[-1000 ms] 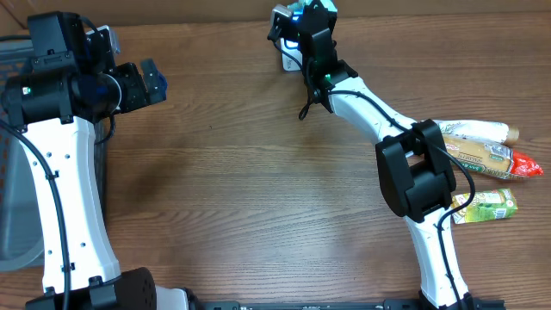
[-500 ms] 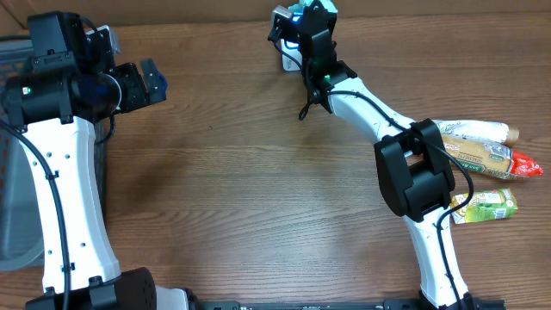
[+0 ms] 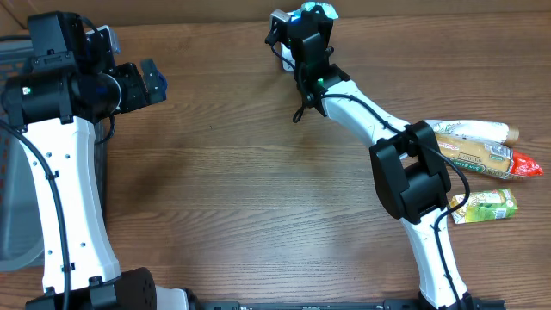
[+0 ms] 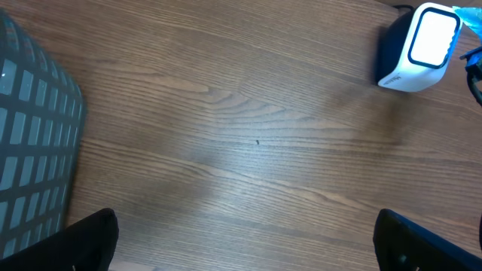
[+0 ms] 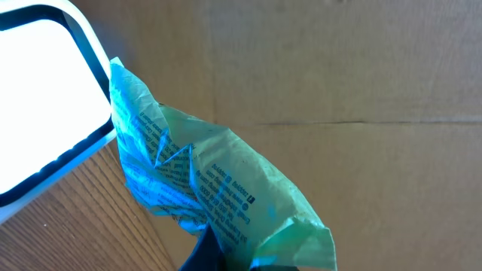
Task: Scan the item barcode
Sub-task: 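Hold the mint-green packet in front of the scanner, then carry the mint-green packet right and drop it near the spaghetti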
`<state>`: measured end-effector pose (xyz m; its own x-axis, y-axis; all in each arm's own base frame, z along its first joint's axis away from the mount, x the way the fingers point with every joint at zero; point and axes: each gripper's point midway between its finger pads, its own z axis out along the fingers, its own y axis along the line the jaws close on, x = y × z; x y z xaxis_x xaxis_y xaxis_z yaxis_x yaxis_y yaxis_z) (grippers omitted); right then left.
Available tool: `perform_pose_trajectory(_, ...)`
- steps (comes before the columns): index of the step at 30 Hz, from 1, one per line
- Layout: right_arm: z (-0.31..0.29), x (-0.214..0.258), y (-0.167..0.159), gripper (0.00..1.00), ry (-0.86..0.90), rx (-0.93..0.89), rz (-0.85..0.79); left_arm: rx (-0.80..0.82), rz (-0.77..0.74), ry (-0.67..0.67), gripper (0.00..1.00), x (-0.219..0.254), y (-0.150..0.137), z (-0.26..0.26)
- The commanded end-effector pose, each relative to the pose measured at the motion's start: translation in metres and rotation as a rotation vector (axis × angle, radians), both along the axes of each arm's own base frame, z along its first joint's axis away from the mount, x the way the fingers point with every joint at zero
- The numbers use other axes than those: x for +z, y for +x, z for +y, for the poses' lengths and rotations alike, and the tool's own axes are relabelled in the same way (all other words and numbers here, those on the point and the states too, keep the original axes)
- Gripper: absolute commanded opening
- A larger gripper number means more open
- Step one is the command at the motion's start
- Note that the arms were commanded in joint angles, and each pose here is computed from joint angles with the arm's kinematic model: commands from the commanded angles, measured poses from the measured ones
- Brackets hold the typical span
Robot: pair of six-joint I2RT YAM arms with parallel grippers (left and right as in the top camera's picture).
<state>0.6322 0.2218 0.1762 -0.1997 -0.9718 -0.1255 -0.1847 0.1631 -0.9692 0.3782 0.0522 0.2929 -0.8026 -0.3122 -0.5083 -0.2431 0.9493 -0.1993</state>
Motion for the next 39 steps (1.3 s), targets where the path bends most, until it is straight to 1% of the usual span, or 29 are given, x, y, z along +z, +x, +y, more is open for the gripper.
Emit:
perform_pose_trajectory(1, 0.000, 0.004, -0.003, 0.04, 0.013, -0.020, -0.015, -0.020, -0.020, 0.016, 1.00, 0.007, 0.001, 0.000)
perform_pose_trajectory(5, 0.000, 0.002, -0.004, 0.04, 0.011, -0.020, -0.011, -0.020, -0.020, 0.016, 0.99, 0.007, 0.001, 0.000)
perform_pose_trajectory(9, 0.002, 0.002, -0.005, 0.04, 0.057, -0.029, -0.019, -0.021, -0.021, 0.016, 1.00, 0.007, 0.001, 0.000)
perform_pose_trajectory(19, 0.000, 0.002, -0.006, 0.04, 0.053, -0.042, -0.023, -0.020, -0.020, 0.016, 1.00, 0.007, 0.001, 0.000)
perform_pose_trajectory(24, 0.006, 0.010, -0.010, 0.04, 0.056, -0.052, -0.042, -0.020, -0.020, 0.016, 1.00, 0.007, 0.001, 0.000)
perform_pose_trajectory(26, 0.010, 0.018, -0.013, 0.04, 0.061, -0.049, -0.053, -0.020, -0.020, 0.016, 1.00, 0.007, 0.001, 0.000)
perform_pose_trajectory(29, 0.011, 0.056, -0.023, 0.04, 0.091, -0.063, -0.107, -0.020, -0.020, 0.016, 1.00, 0.007, 0.001, 0.000)
perform_pose_trajectory(33, 0.004, 0.107, -0.038, 0.04, 0.213, -0.099, -0.184, -0.020, -0.020, 0.016, 0.99, 0.007, 0.001, 0.000)
perform_pose_trajectory(34, 0.003, 0.117, -0.044, 0.04, 0.242, -0.101, -0.179, -0.020, -0.020, 0.016, 0.99, 0.007, 0.001, 0.000)
perform_pose_trajectory(36, 0.000, 0.129, -0.057, 0.04, 0.269, -0.089, -0.129, -0.020, -0.020, 0.016, 1.00, 0.007, 0.001, 0.000)
perform_pose_trajectory(39, 0.001, 0.137, -0.087, 0.04, 0.361, -0.010, 0.025, -0.020, -0.022, 0.016, 0.99, 0.007, 0.001, 0.000)
